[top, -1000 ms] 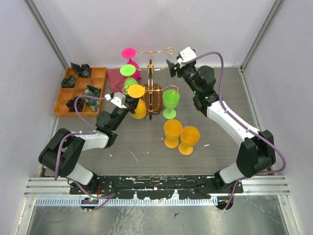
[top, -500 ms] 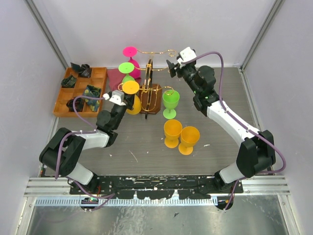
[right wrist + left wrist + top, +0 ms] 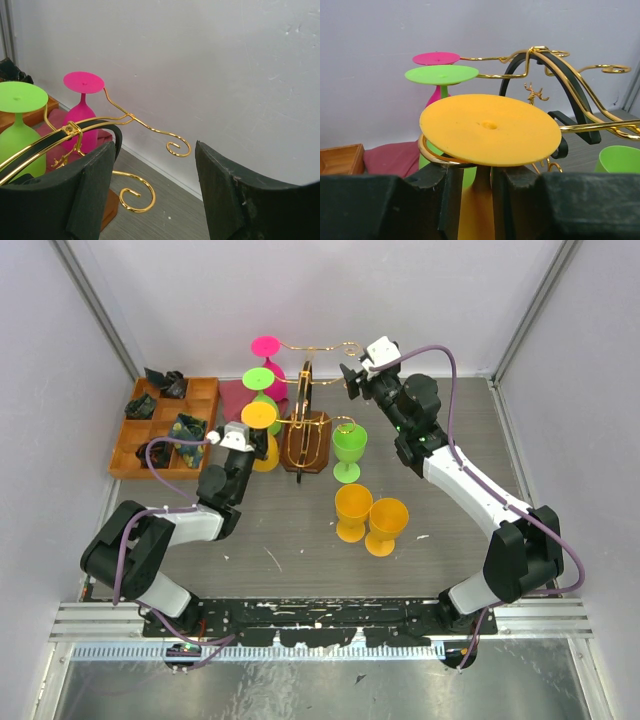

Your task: Place the wine glass upside down on the wine glass rack

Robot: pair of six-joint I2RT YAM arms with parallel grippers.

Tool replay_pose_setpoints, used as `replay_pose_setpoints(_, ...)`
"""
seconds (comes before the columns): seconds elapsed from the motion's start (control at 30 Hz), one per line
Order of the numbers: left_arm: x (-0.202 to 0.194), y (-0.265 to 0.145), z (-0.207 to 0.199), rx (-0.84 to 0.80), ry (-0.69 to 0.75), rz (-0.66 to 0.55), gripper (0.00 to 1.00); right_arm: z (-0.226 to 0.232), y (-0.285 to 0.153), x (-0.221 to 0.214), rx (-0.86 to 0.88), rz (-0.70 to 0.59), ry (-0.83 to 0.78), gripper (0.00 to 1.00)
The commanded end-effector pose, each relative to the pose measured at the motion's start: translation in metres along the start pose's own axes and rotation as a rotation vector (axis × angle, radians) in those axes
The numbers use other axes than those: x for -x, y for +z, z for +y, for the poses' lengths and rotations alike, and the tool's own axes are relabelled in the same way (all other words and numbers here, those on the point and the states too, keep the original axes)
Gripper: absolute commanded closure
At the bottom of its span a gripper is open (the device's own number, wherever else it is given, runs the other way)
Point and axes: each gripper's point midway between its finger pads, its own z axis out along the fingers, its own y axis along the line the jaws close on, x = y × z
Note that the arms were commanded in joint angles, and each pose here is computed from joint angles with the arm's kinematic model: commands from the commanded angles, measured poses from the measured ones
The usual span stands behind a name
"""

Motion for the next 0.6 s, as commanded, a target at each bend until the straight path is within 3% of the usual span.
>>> replay_pose_setpoints(0.0,0.024,0.009,0.017,0.092,0.032,-0.075,0.66,-0.008,-0.001,0.019,-0.016,-0.055,-0.022,0.3)
replay_pose_setpoints(0.57,0.046,-0.017,0.035,0.157,0.083,-0.102,0.64,-0.006,-0.001,0.015,-0.008,-0.044,-0.017,0.3)
